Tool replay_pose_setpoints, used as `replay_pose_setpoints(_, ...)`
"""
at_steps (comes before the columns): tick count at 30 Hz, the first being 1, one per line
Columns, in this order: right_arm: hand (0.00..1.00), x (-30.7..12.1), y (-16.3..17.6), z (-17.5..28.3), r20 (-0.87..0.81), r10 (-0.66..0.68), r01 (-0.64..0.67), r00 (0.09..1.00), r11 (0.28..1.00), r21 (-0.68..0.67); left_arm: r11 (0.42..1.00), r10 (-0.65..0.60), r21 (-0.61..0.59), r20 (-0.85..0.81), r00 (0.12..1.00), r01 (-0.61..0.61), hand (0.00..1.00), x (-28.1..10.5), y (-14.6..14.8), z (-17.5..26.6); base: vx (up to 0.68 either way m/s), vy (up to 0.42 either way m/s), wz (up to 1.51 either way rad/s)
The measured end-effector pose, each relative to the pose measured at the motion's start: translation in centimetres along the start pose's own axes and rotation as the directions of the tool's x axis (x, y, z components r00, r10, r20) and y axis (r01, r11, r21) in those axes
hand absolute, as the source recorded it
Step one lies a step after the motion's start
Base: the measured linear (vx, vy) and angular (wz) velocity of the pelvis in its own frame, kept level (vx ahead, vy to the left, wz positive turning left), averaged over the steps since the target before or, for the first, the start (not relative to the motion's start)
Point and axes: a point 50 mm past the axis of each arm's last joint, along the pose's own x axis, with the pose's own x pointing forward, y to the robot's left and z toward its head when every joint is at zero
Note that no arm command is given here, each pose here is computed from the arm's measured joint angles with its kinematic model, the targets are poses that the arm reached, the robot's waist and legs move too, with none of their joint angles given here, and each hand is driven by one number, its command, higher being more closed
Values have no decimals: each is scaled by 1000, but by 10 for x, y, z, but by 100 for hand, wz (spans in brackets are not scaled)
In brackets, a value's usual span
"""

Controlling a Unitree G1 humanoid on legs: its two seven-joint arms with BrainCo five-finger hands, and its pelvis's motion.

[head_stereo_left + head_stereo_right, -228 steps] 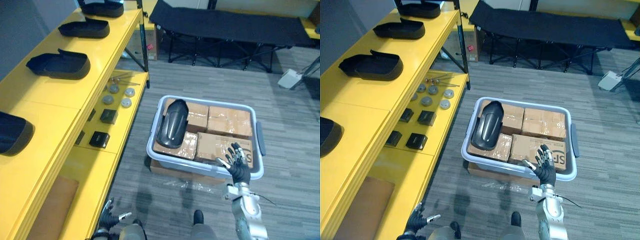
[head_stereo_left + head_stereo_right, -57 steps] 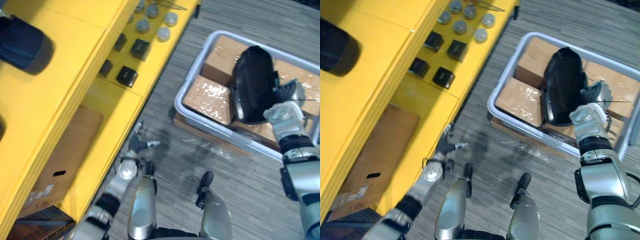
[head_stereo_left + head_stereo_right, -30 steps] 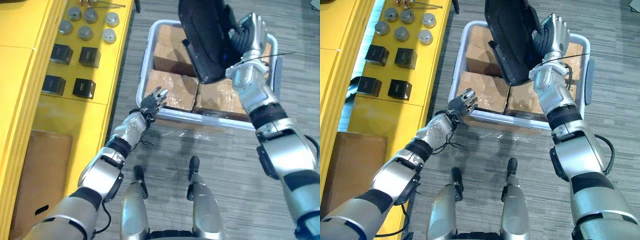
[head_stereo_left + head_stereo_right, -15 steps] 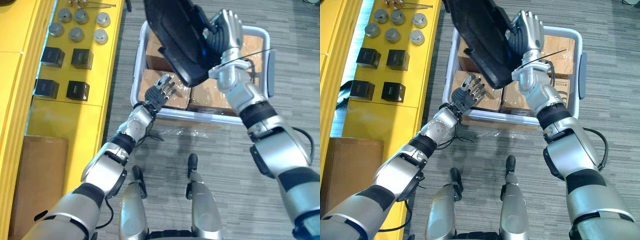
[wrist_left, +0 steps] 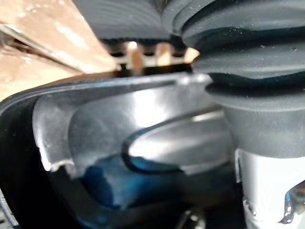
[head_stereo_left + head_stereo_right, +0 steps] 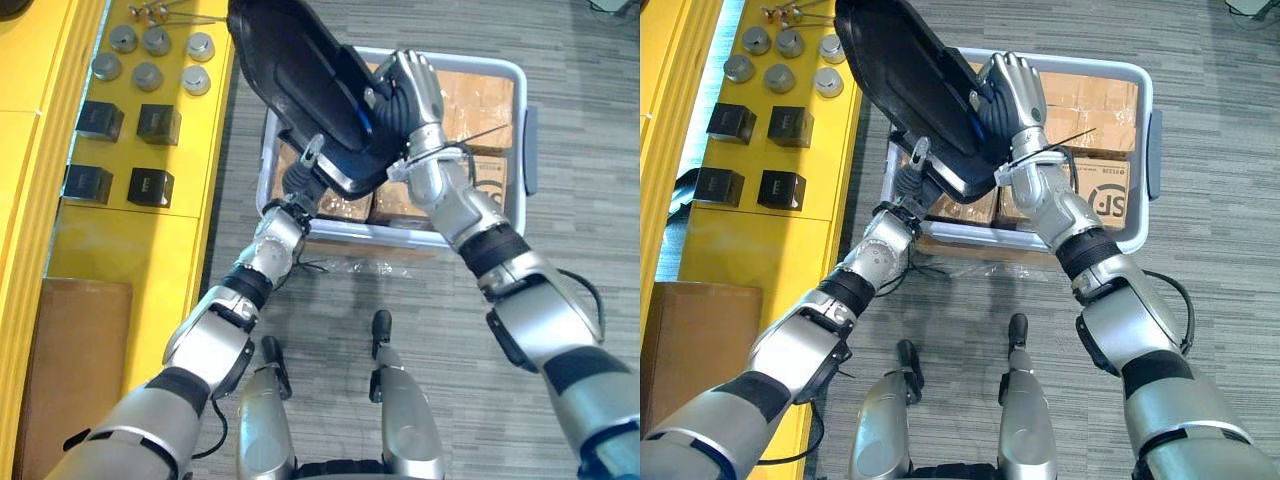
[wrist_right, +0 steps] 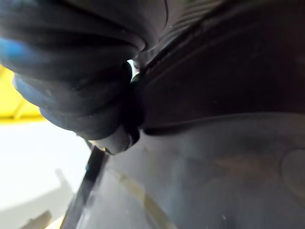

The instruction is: Walk over and take plastic housings, then place them on the shelf

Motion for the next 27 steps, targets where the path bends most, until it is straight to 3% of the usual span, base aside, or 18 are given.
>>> replay_pose_setpoints(20,100,-59,26,20,53,4,-15,999,978,209,999,33,25,69,997,-35,100,-34,27,-17,3,1,-2)
replay_pose_setpoints(27,100,-119,36,18,-50,29,-10,998,940,341,999,45,26,16,999,-45,100,-75,41,-51,37,-6,-1)
